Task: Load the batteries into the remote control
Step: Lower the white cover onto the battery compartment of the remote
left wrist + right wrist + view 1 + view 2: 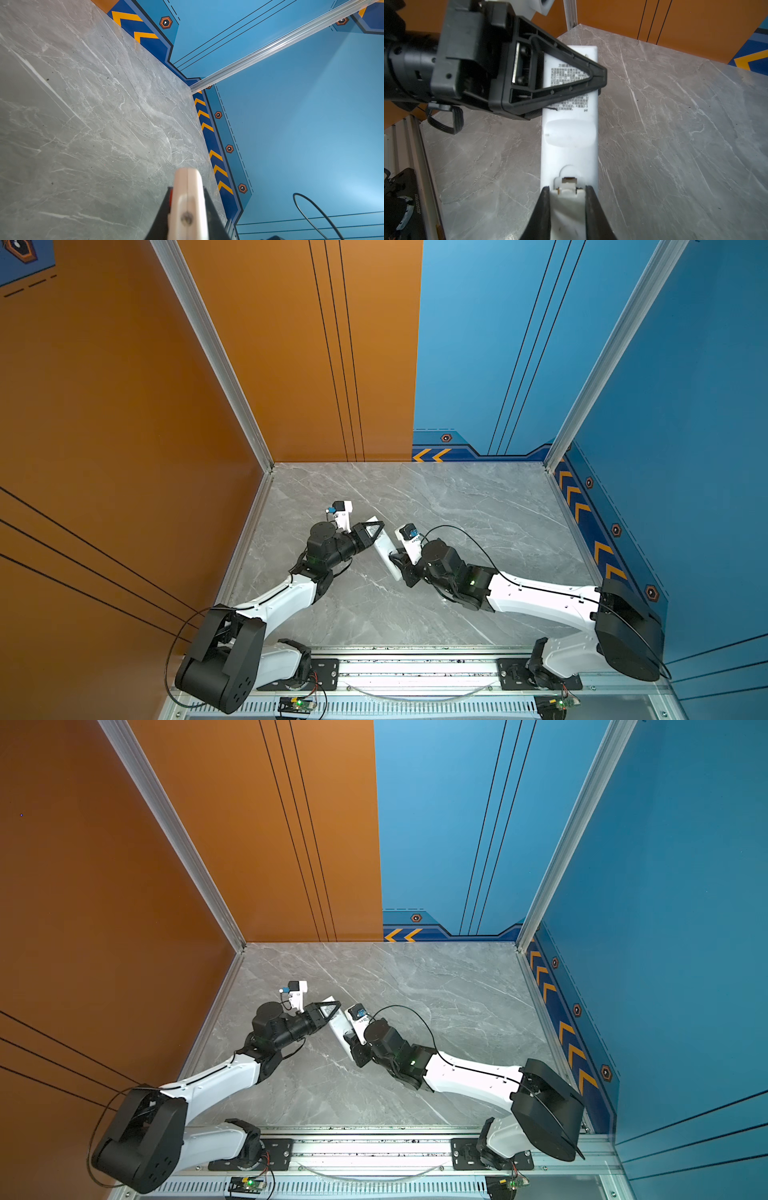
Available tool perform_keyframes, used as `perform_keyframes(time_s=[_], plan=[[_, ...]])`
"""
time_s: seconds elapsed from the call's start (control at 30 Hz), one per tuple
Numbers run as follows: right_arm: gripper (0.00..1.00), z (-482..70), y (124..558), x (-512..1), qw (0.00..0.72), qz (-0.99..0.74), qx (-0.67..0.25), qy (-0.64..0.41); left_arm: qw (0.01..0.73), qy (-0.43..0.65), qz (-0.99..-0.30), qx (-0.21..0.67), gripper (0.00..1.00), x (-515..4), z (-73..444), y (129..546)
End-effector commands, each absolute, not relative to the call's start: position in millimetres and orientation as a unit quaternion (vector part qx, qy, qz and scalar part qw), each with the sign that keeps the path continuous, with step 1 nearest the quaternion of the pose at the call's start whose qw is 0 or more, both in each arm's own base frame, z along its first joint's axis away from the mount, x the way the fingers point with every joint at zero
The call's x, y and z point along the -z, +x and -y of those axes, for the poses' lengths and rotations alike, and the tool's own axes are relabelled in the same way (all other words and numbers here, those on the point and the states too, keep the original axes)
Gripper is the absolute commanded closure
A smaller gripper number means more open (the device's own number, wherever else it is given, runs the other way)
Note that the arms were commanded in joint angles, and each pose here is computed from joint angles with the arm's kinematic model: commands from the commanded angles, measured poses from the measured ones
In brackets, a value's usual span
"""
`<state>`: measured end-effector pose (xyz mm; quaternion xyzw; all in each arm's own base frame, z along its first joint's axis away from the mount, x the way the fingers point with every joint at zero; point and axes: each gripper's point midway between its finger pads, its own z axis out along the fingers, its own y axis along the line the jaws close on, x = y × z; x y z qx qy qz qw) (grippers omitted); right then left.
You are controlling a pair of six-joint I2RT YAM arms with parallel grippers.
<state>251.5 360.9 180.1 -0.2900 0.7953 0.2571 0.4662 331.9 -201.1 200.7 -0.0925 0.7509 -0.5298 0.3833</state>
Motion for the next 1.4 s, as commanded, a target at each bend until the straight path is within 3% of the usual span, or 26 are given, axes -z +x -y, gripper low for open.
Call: perform_keyframes(time_s=[0.0, 0.4, 1.1, 1.37], plan=[[0.86, -359.6, 249.1, -164.9, 0.457, -0.802, -0.242, -0.299, 0.412, -0.070, -0.719, 0.555, 1.00, -235.8, 202.6, 332.6], [0.63, -363.2, 247.3, -167.3, 0.459, -0.798, -0.244, -0.304, 0.411, -0.069, -0.720, 0.555, 1.00, -234.9, 201.9, 332.9], [0.34, -355.7, 242.7, -209.2, 0.478, -0.790, -0.231, -0.307, 0.403, -0.057, -0.721, 0.561, 1.00, -234.7, 198.4, 331.2], [0.31, -344.6, 231.5, -225.1, 0.456, -0.791, -0.220, -0.342, 0.386, -0.031, -0.720, 0.576, 1.00, -237.3, 203.3, 323.9]])
